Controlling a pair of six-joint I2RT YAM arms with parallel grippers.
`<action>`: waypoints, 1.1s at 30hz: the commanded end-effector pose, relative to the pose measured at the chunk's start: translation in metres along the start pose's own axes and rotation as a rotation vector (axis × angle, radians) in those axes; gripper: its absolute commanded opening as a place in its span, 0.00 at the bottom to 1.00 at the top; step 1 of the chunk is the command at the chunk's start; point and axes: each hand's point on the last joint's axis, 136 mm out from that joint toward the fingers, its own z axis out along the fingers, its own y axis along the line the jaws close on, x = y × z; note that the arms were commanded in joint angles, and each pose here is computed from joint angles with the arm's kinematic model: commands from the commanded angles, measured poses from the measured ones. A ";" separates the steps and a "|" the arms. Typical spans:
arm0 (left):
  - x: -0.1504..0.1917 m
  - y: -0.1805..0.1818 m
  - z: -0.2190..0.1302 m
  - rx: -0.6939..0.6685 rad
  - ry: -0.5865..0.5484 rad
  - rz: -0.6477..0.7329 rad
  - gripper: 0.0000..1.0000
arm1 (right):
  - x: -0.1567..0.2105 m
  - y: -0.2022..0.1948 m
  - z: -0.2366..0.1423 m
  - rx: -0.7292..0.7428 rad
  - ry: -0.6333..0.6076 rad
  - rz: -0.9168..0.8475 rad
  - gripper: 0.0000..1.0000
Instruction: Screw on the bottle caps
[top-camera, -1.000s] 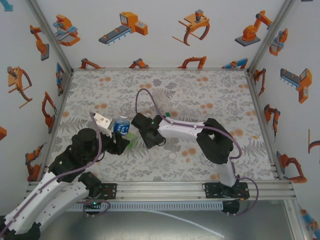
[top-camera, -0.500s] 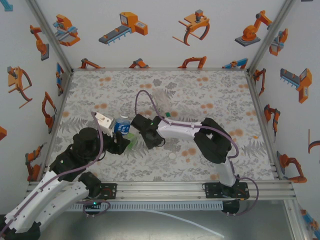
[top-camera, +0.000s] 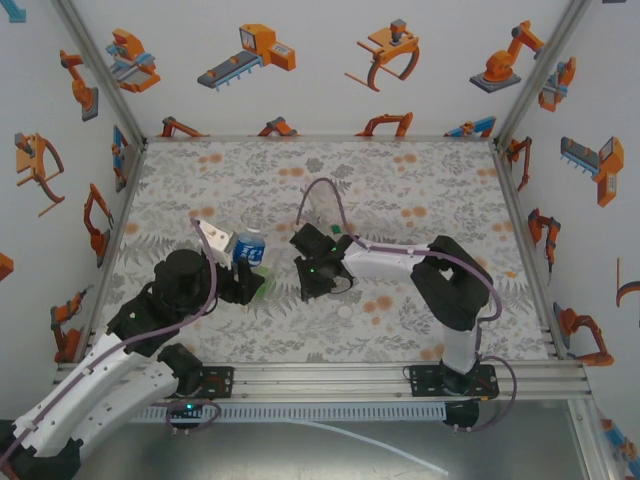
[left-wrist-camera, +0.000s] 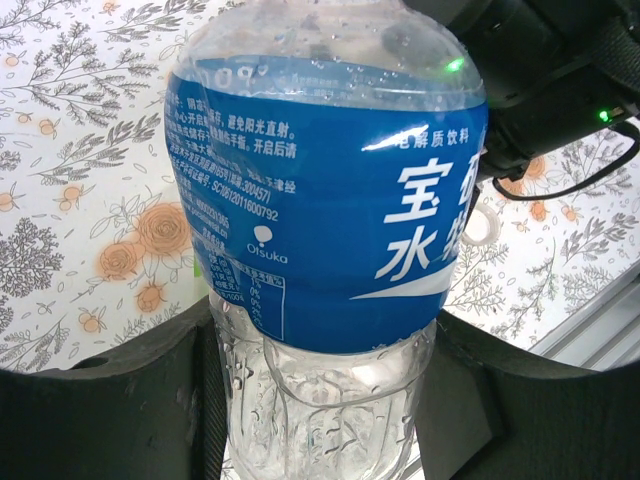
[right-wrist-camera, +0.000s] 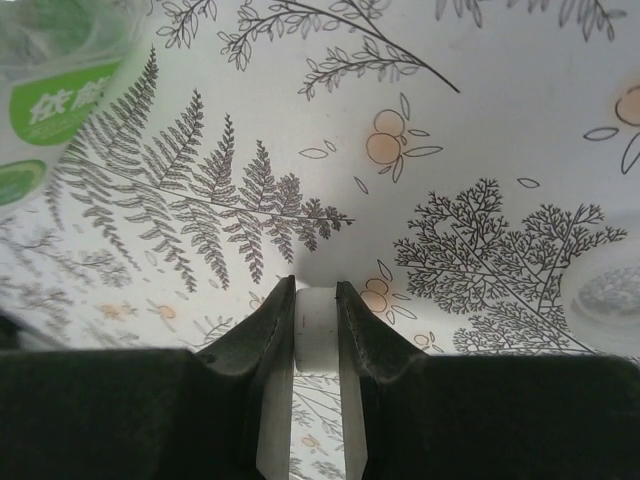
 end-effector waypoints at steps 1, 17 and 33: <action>-0.012 -0.003 0.001 0.015 -0.054 0.012 0.01 | -0.001 0.009 -0.005 -0.163 -0.018 0.103 0.24; -0.012 -0.008 0.014 0.045 -0.036 -0.017 0.01 | 0.010 -0.059 -0.033 -0.050 -0.042 0.211 0.40; 0.001 0.001 0.007 0.010 -0.033 -0.054 0.01 | -0.005 -0.027 -0.066 0.320 -0.115 -0.181 0.48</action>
